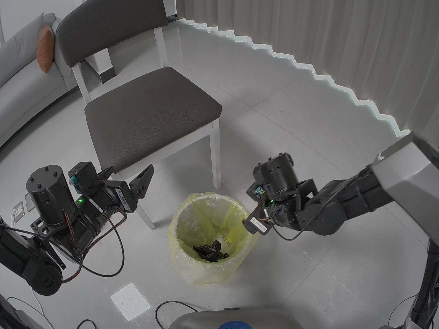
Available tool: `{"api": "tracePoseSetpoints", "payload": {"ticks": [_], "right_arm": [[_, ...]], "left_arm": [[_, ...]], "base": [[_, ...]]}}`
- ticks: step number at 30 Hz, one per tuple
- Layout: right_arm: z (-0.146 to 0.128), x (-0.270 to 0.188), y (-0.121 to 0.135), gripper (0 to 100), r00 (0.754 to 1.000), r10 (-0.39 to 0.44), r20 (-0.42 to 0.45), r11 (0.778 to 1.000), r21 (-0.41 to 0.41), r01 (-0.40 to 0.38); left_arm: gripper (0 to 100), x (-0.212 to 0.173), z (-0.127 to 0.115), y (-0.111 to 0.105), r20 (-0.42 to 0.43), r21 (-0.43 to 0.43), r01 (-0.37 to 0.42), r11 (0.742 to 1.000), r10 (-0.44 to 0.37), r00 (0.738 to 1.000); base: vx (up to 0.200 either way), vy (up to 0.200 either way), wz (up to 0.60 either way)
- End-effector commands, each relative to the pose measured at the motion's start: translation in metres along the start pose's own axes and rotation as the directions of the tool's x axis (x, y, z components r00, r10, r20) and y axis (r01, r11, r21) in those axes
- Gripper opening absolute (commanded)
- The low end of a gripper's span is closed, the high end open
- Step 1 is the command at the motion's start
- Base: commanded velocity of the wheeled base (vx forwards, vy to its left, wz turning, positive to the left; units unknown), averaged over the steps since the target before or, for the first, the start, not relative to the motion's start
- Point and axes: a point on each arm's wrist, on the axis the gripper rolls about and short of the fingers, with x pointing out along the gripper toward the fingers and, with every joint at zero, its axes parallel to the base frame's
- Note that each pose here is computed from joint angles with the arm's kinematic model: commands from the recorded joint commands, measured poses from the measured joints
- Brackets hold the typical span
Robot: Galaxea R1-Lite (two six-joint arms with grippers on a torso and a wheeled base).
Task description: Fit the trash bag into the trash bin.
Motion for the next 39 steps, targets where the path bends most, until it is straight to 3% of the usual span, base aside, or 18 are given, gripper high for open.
{"api": "tracePoseSetpoints", "payload": {"ticks": [1,4,5,7,9,11,12,13,14,16,17,19,27,28,33,39], "right_arm": [[-0.001,-0.052,-0.050,100,0.994,-0.085,0.065,0.990,0.121,0.076],[-0.006,-0.061,-0.077,100,0.987,-0.141,0.072,0.965,0.232,0.121],[-0.012,-0.071,-0.098,100,0.981,-0.178,0.079,0.936,0.321,0.144],[-0.017,-0.083,-0.113,100,0.976,-0.196,0.100,0.909,0.391,0.142],[-0.024,-0.100,-0.126,100,0.965,-0.229,0.131,0.867,0.477,0.141],[-0.031,-0.116,-0.137,100,0.946,-0.280,0.161,0.835,0.527,0.157],[-0.031,-0.117,-0.138,100,0.945,-0.283,0.163,0.834,0.529,0.159],[-0.038,-0.133,-0.148,100,0.922,-0.335,0.194,0.808,0.562,0.175],[-0.038,-0.133,-0.148,100,0.922,-0.335,0.194,0.808,0.562,0.175],[-0.050,-0.154,-0.158,100,0.887,-0.393,0.242,0.781,0.598,0.183],[-0.050,-0.154,-0.158,100,0.887,-0.393,0.242,0.781,0.598,0.183],[-0.062,-0.172,-0.158,100,0.857,-0.437,0.273,0.753,0.632,0.183],[-0.090,-0.221,-0.146,100,0.788,-0.519,0.330,0.712,0.677,0.185],[-0.096,-0.238,-0.143,100,0.764,-0.540,0.352,0.705,0.686,0.183],[-0.115,-0.267,-0.131,100,0.731,-0.569,0.378,0.695,0.696,0.182],[-0.140,-0.282,-0.116,100,0.718,-0.588,0.373,0.683,0.704,0.194]], "left_arm": [[100,-0.006,0.003,-0.005,0.013,-0.001,0.023,1.000,-0.023,1.000],[100,-0.012,0.007,-0.009,0.025,-0.003,0.042,0.999,-0.042,0.999],[100,-0.015,0.010,-0.009,0.035,-0.005,0.048,0.999,-0.048,0.998],[100,-0.017,0.011,-0.011,0.036,-0.005,0.058,0.998,-0.058,0.998],[100,-0.019,0.012,-0.012,0.047,-0.008,0.066,0.998,-0.066,0.997],[100,-0.024,0.011,-0.014,0.044,-0.006,0.075,0.997,-0.074,0.996],[100,-0.024,0.011,-0.014,0.044,-0.006,0.076,0.997,-0.076,0.996],[100,-0.029,0.013,-0.018,0.055,-0.008,0.095,0.995,-0.095,0.994],[100,-0.029,0.013,-0.018,0.055,-0.008,0.095,0.995,-0.095,0.994],[100,-0.034,0.015,-0.021,0.064,-0.005,0.109,0.994,-0.108,0.992],[100,-0.034,0.015,-0.021,0.064,-0.005,0.109,0.994,-0.108,0.992],[100,-0.037,0.013,-0.020,0.053,-0.001,0.113,0.994,-0.113,0.992],[100,-0.038,0.017,-0.021,0.093,-0.004,0.112,0.994,-0.111,0.989],[100,-0.038,0.020,-0.020,0.111,-0.003,0.104,0.995,-0.103,0.988],[100,-0.043,0.026,-0.016,0.138,0.005,0.095,0.995,-0.095,0.986],[100,-0.052,0.036,-0.021,0.182,0.002,0.136,0.991,-0.134,0.974]], "base": [[0.000,0.000,0.00],[0.000,0.000,0.00],[0.000,0.000,0.00],[0.000,0.000,0.00],[0.000,0.000,0.00],[0.000,0.000,0.00],[0.000,0.000,0.00],[0.000,0.000,0.00],[0.000,0.000,0.00],[0.000,0.000,0.00],[0.000,0.000,0.00],[0.000,0.000,0.00],[0.000,0.000,0.00],[0.000,0.000,0.00],[0.000,0.000,0.00],[0.000,0.000,0.00]]}}
